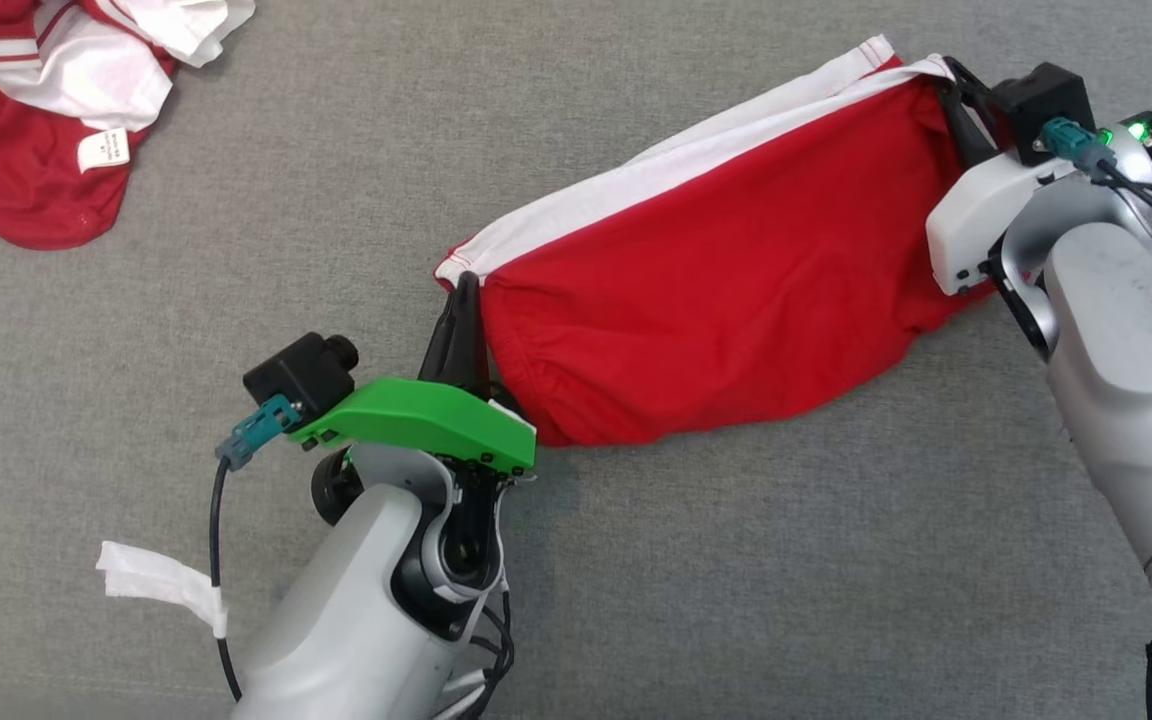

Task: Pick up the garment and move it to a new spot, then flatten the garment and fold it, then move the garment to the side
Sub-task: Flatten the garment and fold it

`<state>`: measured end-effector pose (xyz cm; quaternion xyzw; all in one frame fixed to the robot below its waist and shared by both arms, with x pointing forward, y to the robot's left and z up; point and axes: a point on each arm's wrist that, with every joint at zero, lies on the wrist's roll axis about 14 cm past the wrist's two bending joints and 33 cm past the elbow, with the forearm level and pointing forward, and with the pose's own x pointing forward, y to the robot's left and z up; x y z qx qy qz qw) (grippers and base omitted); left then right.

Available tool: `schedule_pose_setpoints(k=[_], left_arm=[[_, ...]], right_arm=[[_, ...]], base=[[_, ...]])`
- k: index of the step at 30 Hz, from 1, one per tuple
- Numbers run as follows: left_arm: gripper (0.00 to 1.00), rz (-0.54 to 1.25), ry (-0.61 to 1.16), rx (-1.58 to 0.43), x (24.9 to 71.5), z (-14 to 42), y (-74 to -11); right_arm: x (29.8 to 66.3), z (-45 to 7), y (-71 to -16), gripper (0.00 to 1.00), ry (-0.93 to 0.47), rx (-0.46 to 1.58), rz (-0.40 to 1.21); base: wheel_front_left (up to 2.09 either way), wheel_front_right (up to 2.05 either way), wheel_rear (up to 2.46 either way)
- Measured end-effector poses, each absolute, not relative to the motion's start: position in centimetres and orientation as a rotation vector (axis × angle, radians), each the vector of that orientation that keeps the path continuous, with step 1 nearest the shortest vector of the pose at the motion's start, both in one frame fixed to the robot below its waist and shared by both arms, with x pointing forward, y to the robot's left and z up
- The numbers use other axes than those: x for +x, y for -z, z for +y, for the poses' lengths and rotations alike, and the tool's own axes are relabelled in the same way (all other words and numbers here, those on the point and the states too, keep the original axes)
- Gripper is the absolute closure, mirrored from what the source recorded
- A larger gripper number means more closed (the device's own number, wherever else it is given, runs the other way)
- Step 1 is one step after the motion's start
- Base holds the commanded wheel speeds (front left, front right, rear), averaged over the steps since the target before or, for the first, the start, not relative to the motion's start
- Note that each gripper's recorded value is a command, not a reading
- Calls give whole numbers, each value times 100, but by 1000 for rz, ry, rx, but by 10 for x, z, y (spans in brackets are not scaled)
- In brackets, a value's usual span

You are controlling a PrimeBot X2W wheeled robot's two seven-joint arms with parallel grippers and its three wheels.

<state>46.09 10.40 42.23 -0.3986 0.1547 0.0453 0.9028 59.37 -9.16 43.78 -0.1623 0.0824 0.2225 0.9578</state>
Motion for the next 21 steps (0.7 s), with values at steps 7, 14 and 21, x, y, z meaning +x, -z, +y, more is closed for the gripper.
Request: schedule_pose_setpoints(k=[7,14,21], left_arm=[[100,330,-107,-815,469,109,-415],[100,332,-76,-794,473,103,-414],[0,280,-7,-696,475,94,-428]], right_arm=[[611,-75,-411,100,-498,-338,237],[628,-80,-400,92,-485,-353,270],[634,-81,-407,0,-475,-335,251]], base=[[0,0,0],[0,0,0],[0,0,0]])
